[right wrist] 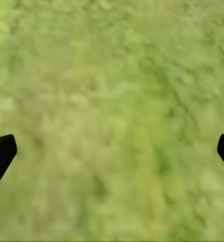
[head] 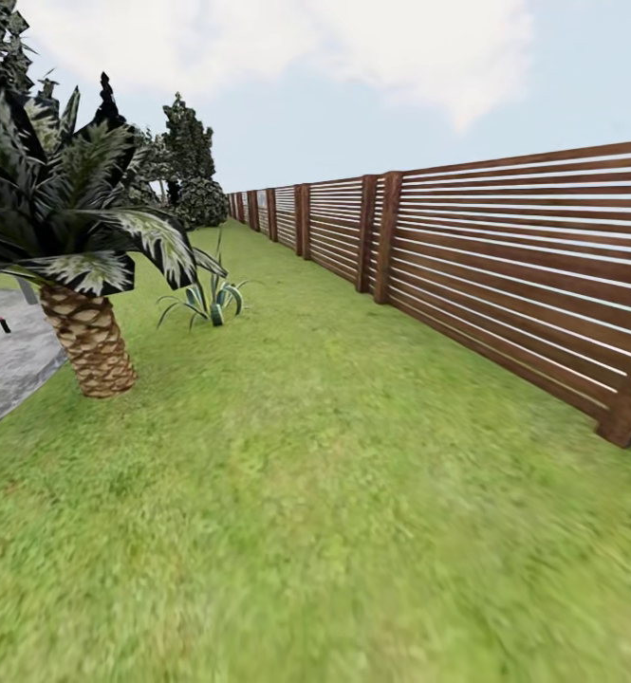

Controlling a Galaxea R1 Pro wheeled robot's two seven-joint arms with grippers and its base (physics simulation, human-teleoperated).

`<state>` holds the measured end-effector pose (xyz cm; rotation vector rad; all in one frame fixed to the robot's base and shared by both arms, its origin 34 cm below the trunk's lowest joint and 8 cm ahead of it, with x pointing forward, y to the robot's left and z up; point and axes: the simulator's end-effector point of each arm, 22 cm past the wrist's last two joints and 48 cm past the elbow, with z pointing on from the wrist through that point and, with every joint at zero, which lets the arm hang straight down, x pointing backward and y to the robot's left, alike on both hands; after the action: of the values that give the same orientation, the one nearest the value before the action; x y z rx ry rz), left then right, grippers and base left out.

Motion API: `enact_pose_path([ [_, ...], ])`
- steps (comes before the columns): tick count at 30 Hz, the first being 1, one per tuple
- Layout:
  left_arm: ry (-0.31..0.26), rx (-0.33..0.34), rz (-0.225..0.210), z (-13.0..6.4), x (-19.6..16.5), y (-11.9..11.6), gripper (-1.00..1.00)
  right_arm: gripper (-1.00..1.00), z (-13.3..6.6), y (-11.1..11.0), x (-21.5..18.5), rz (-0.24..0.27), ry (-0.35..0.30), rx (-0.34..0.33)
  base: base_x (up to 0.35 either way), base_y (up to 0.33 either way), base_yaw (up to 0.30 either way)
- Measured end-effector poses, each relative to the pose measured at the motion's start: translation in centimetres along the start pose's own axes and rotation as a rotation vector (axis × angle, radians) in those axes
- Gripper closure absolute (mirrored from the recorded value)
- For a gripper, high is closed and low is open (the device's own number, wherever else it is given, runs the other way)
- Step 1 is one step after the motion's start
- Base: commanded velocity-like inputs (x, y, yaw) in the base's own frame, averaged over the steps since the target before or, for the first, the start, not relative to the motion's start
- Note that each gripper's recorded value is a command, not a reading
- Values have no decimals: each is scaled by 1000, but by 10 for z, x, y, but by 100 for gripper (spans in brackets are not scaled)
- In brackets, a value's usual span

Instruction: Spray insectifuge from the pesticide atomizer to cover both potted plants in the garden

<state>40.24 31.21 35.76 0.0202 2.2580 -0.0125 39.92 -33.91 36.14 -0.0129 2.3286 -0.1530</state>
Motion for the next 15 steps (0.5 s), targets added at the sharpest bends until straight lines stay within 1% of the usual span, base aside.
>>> enact_pose_path([
  [9, 0, 0, 0, 0, 0, 0, -100, -100, 0, 0, 0, 0, 0, 0, 339, -1, 269],
  [12, 0, 0, 0, 0, 0, 0, -100, -100, 0, 0, 0, 0, 0, 0, 339, 0, 96],
  [15, 0, 0, 0, 0, 0, 0, -100, -100, 0, 0, 0, 0, 0, 0, 339, 0, 19],
])
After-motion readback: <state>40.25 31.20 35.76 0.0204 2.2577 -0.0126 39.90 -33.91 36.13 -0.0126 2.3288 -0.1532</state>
